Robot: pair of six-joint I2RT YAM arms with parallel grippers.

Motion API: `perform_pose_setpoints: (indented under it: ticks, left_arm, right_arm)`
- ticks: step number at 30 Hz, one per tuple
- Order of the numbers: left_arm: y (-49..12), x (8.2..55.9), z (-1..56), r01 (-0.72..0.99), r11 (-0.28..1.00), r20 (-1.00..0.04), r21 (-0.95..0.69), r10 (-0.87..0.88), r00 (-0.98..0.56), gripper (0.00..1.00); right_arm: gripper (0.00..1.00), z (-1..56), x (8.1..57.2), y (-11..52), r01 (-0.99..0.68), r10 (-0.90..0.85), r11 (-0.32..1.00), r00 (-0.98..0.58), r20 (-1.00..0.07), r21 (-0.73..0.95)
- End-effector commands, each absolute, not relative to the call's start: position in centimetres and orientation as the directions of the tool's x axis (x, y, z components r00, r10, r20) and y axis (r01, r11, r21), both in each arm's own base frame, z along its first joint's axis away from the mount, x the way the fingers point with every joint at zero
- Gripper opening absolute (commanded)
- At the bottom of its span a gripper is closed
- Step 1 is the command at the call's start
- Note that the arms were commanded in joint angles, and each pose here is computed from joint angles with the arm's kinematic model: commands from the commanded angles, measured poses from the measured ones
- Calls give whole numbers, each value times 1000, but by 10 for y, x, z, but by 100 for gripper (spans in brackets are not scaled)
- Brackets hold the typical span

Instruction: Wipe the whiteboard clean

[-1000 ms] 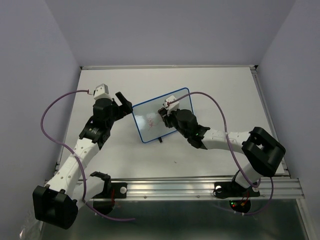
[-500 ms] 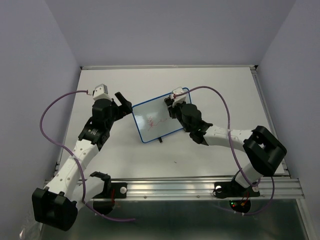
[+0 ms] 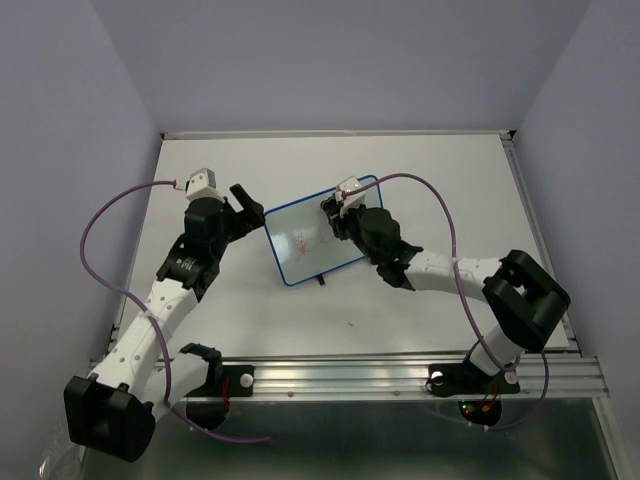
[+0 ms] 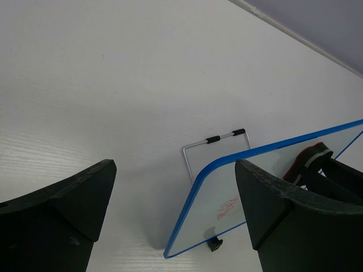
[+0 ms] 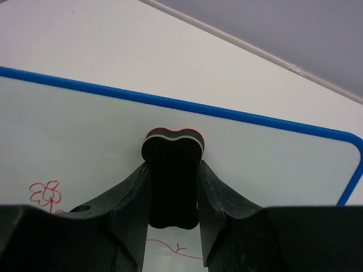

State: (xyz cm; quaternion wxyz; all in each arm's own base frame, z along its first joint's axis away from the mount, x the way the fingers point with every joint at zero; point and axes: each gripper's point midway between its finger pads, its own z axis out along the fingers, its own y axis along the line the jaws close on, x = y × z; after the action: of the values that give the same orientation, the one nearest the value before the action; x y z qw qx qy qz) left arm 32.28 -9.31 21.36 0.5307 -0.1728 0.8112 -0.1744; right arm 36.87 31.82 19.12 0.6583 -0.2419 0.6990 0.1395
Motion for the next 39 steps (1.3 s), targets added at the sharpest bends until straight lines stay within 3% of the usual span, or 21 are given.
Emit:
perform_pose_setpoints:
  ticks: [1, 6, 15, 22, 39]
  left_arm:
    - [-93, 323, 224, -69, 883, -821, -464, -458, -341, 99]
    - [-93, 323, 225, -70, 884, -822, -462, -456, -340, 99]
    - [-93, 323, 224, -71, 885, -822, -460, -455, -342, 99]
    - [-92, 325, 223, -77, 886, -821, -457, -454, -345, 99]
    - [-92, 326, 219, -83, 888, -821, -452, -451, -351, 99]
  right_arm:
    - [8, 230, 394, 295, -322, -71, 943, 37, -997, -79]
    - [8, 227, 397, 290, -280, -59, 958, 24, -998, -63]
    - [8, 218, 375, 335, -550, -100, 828, 43, -994, -107]
    - [8, 202, 363, 351, -608, -175, 777, 43, -984, -165]
    - [7, 219, 384, 293, -271, -72, 960, 19, -997, -74]
